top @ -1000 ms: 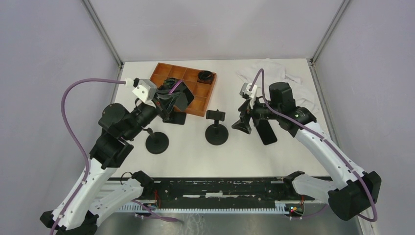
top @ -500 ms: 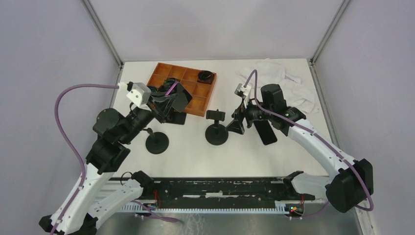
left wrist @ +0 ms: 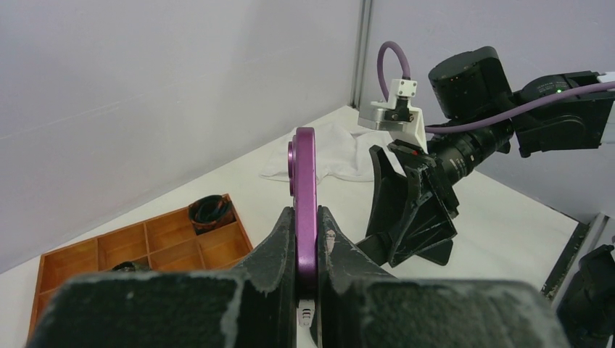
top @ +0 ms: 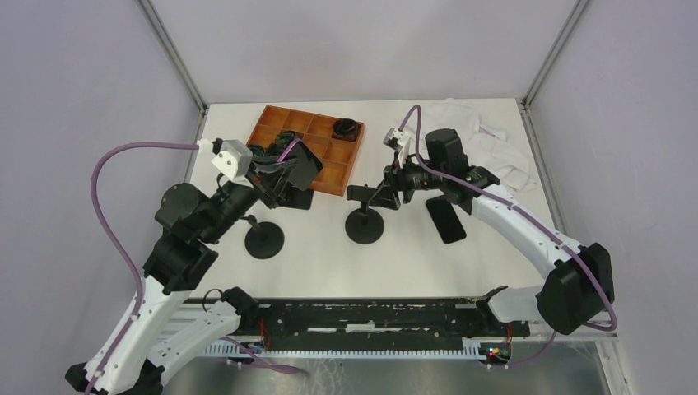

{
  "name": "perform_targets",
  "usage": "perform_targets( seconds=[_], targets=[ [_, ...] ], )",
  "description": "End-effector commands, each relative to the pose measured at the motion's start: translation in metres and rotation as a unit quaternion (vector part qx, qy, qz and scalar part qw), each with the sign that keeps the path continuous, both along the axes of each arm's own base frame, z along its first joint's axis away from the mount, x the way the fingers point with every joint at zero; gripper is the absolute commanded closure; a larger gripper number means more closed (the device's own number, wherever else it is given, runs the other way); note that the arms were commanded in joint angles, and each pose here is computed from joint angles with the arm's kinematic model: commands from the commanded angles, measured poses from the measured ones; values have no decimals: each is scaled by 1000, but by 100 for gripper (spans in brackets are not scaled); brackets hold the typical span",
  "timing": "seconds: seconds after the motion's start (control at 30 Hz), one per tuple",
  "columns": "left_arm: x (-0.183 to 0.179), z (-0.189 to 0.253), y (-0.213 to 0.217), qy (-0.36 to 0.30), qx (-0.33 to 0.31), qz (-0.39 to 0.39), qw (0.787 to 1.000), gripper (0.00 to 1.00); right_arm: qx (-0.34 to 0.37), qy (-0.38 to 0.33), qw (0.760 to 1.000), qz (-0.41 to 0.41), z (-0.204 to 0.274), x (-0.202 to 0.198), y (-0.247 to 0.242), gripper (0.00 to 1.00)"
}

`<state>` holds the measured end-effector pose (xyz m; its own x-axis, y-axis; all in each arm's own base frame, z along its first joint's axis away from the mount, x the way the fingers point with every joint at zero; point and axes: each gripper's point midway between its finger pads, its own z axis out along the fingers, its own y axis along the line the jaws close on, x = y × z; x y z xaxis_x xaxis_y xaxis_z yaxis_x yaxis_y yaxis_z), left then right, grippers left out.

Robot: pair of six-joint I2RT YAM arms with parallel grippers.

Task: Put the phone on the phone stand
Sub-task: Adjust the phone stand at the center of the board.

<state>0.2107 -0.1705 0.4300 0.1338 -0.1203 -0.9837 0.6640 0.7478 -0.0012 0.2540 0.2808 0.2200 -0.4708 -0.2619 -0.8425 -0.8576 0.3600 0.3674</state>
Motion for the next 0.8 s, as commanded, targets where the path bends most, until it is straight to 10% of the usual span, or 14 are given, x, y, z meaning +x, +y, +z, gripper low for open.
perform_targets(
  seconds=[0.0,0.3,0.77],
  targets=[
    [-11,31,7,-34,-37,-3,999,98,34,-36,999,14,36,8,11,43],
    [-15,27,6,-32,-31,-10,999,98,7,-70,997,43,37,19,11,65],
    [-20,25,7,-31,-25,-18,999,98,-25,-93,989,108,31,50,1,67]
  ],
)
